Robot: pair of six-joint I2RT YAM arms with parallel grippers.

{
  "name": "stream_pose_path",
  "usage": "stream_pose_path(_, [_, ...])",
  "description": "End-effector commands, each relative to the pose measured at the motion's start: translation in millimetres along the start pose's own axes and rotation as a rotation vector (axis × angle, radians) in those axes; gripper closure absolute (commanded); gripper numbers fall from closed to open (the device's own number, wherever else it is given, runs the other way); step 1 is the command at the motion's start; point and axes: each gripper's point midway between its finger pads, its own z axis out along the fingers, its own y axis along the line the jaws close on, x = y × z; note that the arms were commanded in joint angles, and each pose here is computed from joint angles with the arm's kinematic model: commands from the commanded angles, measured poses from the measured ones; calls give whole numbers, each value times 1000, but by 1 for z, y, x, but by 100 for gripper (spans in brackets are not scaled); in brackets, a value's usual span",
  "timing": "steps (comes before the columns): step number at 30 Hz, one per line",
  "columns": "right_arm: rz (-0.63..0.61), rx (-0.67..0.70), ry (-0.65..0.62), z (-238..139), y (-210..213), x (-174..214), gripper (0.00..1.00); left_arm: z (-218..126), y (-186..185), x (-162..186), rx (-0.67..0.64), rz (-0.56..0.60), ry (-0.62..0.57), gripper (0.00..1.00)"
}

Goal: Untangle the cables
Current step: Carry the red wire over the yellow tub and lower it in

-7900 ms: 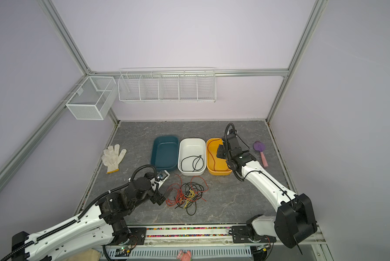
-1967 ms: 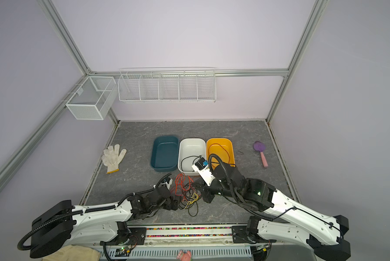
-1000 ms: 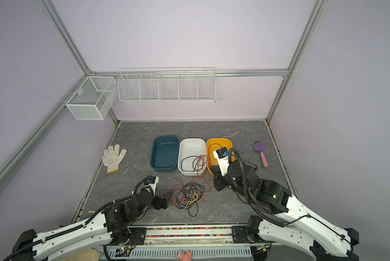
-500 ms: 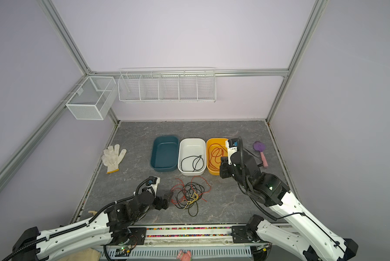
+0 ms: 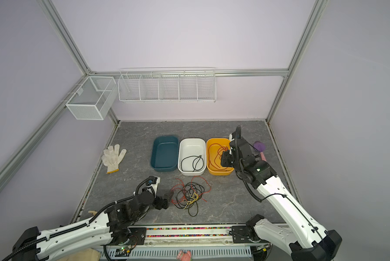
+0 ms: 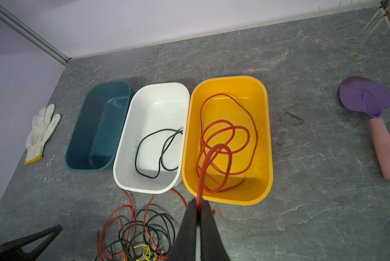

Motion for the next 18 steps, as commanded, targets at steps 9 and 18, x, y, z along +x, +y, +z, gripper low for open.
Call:
stream_pose_path(9, [113,-66,108,50,0,4,93,1,1,2,1,3,-9,0])
stream_pose_path(18, [143,-86,209,76,-2,23,93,1,1,2,3,5,-12,0])
